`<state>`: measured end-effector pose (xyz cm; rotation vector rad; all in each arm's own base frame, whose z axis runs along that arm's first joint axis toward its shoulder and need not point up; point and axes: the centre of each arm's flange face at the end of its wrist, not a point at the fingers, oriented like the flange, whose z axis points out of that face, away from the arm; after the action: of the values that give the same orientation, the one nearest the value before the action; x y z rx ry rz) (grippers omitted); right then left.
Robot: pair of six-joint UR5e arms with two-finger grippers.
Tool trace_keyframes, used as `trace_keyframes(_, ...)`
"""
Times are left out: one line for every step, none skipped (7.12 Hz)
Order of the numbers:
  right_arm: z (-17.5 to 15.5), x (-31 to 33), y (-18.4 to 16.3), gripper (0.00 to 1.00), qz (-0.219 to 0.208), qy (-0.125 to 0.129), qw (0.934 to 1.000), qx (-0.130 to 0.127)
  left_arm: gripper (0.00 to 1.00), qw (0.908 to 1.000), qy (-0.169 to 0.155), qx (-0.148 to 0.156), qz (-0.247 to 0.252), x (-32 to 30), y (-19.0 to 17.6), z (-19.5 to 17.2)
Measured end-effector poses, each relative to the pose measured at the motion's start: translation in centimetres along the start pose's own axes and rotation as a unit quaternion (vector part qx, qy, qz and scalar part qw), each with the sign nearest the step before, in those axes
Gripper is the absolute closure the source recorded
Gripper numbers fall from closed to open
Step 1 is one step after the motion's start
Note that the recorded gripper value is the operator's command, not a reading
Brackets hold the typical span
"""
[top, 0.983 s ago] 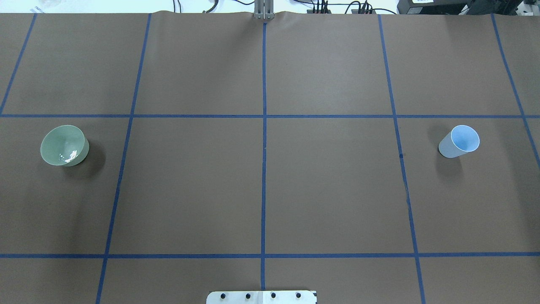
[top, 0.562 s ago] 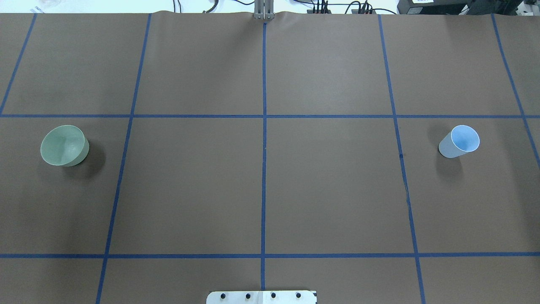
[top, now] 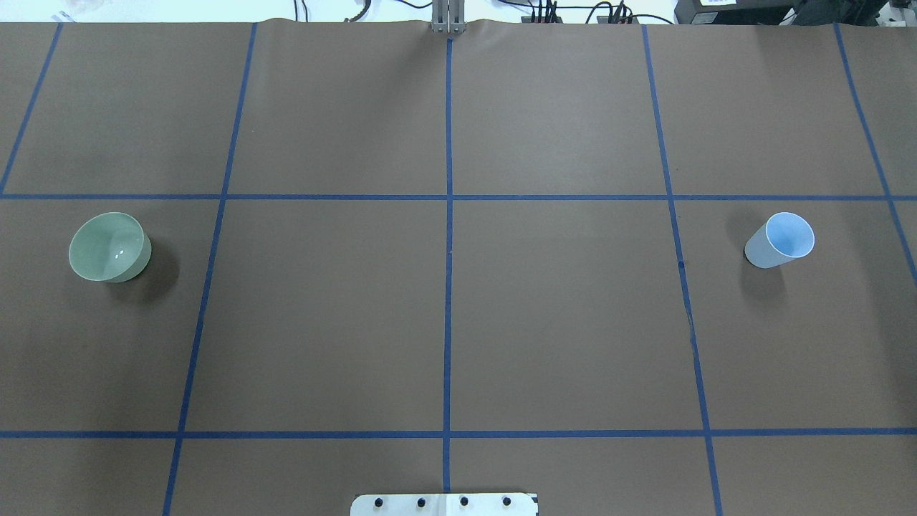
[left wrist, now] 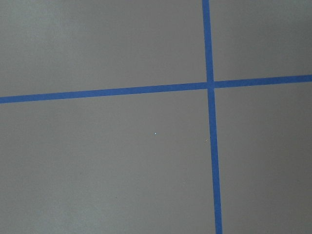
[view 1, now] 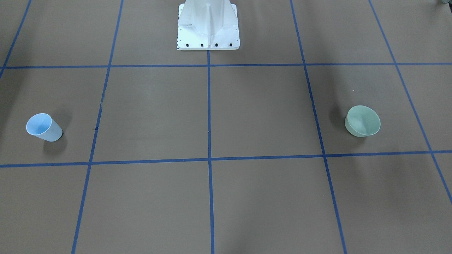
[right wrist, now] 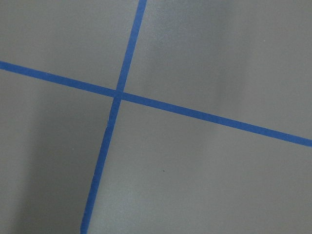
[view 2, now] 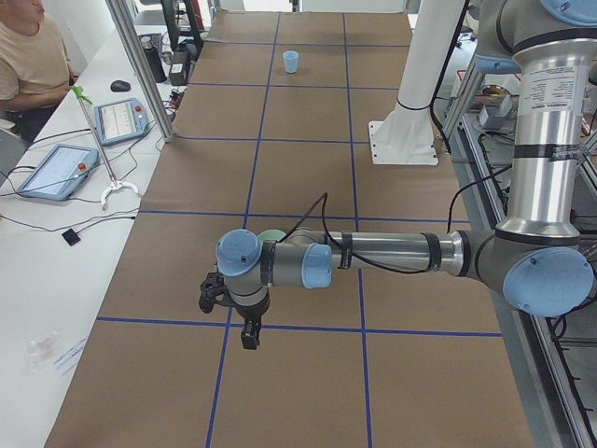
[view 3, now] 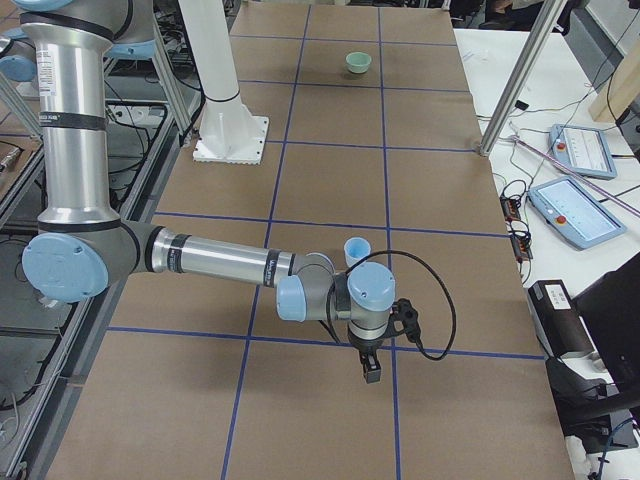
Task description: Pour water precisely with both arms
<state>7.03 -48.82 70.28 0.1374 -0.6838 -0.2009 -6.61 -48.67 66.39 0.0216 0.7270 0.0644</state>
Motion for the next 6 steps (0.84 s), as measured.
trace_keyframes(0.12, 0.08, 0.09, 0.0, 0.001, 0.0, 1.0, -0.001, 0.0, 1.0, 0.0, 0.0, 0.0, -0.02, 0.27, 0.06)
trace_keyframes(0.46, 0.27, 0.29, 0.0, 0.003, -0.001, 1.0, -0.004, 0.0, 1.0, 0.001, -0.001, 0.0, -0.06, 0.58, 0.14)
trace_keyframes(0.7, 0.38, 0.4, 0.0, 0.004, -0.002, 1.0, -0.007, 0.0, 1.0, 0.001, 0.0, 0.0, -0.04, 0.74, 0.13)
trace_keyframes(0.79, 0.42, 0.44, 0.0, 0.005, -0.002, 1.0, -0.008, 0.0, 1.0, 0.001, 0.0, 0.001, -0.06, 0.81, 0.16)
trace_keyframes(0.8, 0.41, 0.4, 0.0, 0.005, -0.002, 1.0, -0.008, 0.0, 1.0, 0.001, 0.0, 0.001, -0.13, 0.87, 0.25)
trace_keyframes(0.79, 0.41, 0.37, 0.0, 0.004, -0.002, 1.0, -0.008, 0.0, 1.0, 0.001, -0.001, 0.0, -0.17, 0.9, 0.29)
